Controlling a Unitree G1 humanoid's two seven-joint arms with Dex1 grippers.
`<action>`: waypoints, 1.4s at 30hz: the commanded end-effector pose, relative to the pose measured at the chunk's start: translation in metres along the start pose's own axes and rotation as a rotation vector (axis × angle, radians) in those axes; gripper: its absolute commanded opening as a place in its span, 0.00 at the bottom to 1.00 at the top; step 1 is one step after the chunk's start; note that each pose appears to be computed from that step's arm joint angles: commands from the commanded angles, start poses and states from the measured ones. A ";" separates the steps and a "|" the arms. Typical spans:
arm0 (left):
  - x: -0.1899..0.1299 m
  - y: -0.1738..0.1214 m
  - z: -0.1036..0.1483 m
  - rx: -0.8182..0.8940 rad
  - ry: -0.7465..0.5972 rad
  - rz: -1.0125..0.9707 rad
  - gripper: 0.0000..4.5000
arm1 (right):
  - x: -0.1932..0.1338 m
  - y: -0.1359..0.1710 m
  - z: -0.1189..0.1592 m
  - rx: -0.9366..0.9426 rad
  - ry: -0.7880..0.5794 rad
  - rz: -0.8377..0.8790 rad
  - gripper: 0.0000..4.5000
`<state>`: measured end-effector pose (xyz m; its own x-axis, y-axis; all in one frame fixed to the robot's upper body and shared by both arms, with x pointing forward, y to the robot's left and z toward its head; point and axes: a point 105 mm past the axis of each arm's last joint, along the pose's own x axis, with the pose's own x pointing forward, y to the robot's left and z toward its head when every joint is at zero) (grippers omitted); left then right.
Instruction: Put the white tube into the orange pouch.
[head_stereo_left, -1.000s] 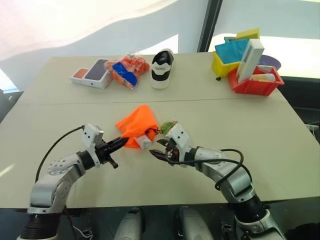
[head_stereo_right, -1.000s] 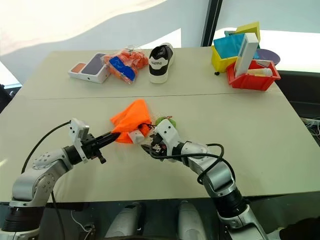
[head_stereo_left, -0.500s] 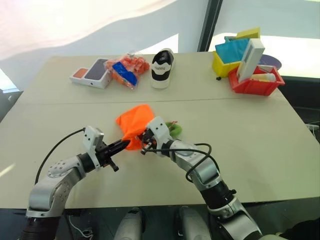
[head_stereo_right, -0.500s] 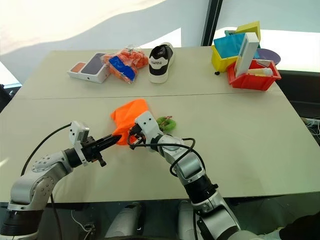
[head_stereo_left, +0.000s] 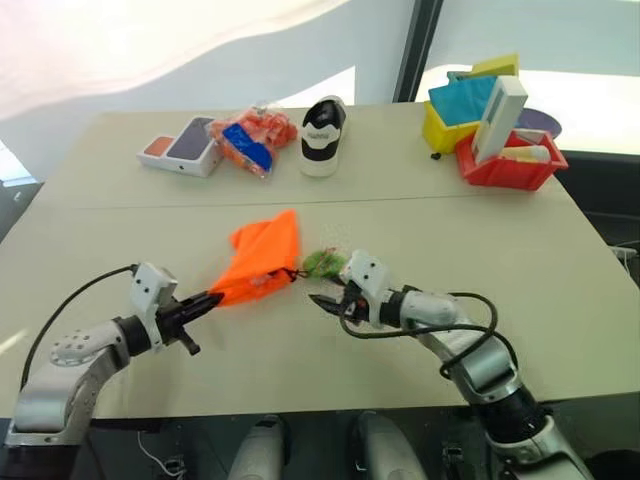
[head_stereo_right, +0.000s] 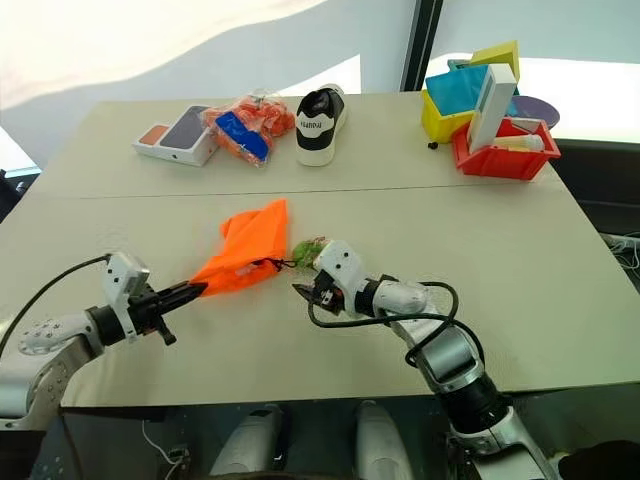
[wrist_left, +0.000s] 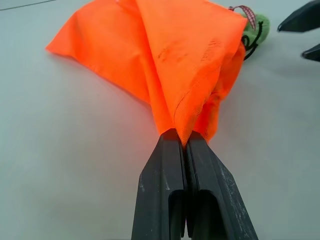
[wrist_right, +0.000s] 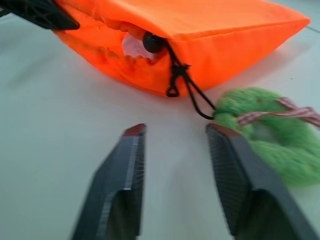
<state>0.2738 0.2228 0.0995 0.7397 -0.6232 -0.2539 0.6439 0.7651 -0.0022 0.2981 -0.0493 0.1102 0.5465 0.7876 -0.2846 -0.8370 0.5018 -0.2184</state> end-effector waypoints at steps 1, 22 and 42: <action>-0.001 0.000 0.013 0.030 -0.054 -0.009 0.00 | 0.005 -0.007 0.013 -0.089 -0.037 -0.020 0.64; -0.008 -0.014 0.064 0.063 -0.186 -0.084 0.75 | -0.009 -0.035 -0.007 -0.164 0.025 -0.109 0.01; 0.065 -0.049 0.079 0.313 -0.152 -0.406 0.75 | -0.085 -0.050 0.008 -0.010 -0.070 -0.233 0.01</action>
<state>0.3038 0.1356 0.1531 0.4416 -0.8833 -0.1573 0.8933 0.4164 0.1695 0.2961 -0.1368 0.1357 0.7131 0.6685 -0.2112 -0.7006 0.6687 -0.2487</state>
